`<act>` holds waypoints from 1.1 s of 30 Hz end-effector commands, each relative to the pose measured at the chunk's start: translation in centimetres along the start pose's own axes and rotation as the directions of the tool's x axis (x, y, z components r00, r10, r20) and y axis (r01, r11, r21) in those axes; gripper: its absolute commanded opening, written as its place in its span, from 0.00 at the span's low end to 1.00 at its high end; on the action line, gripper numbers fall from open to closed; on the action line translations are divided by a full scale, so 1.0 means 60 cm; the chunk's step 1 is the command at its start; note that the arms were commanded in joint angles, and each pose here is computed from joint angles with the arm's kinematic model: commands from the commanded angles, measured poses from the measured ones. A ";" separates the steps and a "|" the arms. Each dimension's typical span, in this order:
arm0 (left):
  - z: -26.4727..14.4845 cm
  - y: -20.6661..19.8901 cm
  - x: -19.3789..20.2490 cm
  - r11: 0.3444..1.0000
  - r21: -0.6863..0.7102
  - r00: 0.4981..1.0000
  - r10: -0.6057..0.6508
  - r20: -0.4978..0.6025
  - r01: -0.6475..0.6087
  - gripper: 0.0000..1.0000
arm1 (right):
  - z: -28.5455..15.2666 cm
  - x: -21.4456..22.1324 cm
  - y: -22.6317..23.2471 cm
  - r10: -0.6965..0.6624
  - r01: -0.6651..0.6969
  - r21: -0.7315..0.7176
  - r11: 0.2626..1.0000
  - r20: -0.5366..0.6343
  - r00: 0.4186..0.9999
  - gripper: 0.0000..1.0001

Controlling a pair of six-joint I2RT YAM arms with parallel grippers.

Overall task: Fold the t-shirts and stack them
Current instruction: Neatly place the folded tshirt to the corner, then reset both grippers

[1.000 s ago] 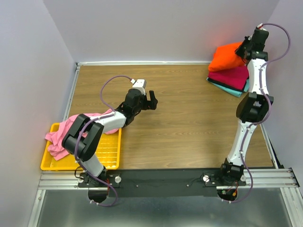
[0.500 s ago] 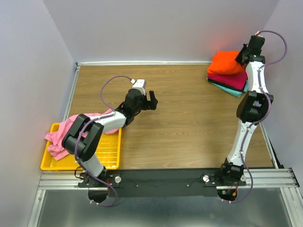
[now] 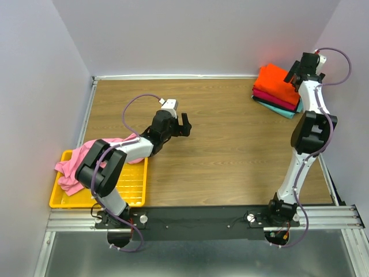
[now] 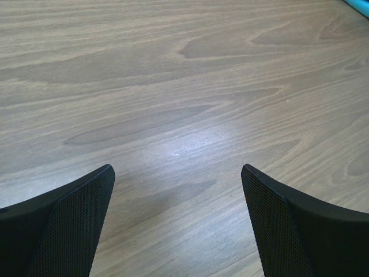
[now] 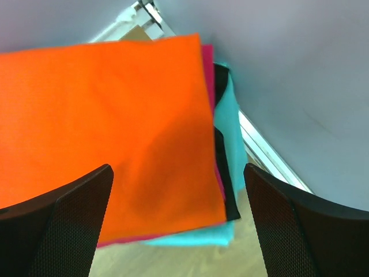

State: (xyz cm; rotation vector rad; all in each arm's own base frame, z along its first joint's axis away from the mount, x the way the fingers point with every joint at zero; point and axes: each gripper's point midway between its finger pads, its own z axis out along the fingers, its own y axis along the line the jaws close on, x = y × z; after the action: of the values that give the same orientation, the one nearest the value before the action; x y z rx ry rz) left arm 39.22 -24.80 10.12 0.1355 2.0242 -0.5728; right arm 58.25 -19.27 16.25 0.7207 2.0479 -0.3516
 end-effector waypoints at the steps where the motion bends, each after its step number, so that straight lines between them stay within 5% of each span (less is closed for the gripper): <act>1: -0.014 -0.017 -0.024 0.999 0.042 0.999 0.015 0.047 -0.017 0.98 | -0.065 -0.062 -0.029 0.087 -0.091 0.029 0.995 0.118 0.989 1.00; 8: -0.041 -0.034 -0.055 0.996 0.084 0.993 0.006 0.115 -0.015 0.98 | -0.145 -0.056 -0.021 0.170 -0.158 -0.097 0.983 0.127 0.977 1.00; 14: -0.076 -0.024 -0.099 0.999 0.033 0.977 -0.010 0.211 0.003 0.98 | -0.204 0.036 0.005 0.179 -0.161 -0.201 0.966 0.073 0.981 1.00; 20: -0.134 -0.006 -0.150 0.999 -0.036 0.942 -0.026 0.334 0.041 0.98 | -0.306 0.142 0.096 0.054 -0.027 -0.298 0.954 0.083 0.995 1.00; 26: -0.207 0.011 -0.185 0.996 -0.082 0.896 -0.005 0.444 0.046 0.98 | -0.394 0.247 0.155 -0.011 0.032 -0.468 0.883 0.048 0.999 1.00; 33: -0.283 0.043 -0.203 0.983 -0.159 0.850 0.005 0.527 0.093 0.98 | -0.489 0.319 0.226 -0.057 0.079 -0.717 0.693 0.055 0.997 1.00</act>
State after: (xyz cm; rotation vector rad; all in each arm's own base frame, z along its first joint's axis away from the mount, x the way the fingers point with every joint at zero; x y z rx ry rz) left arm 33.17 -15.47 26.18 -0.1068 1.5421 -0.4922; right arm 39.38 9.43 14.85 0.2407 2.0384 0.2416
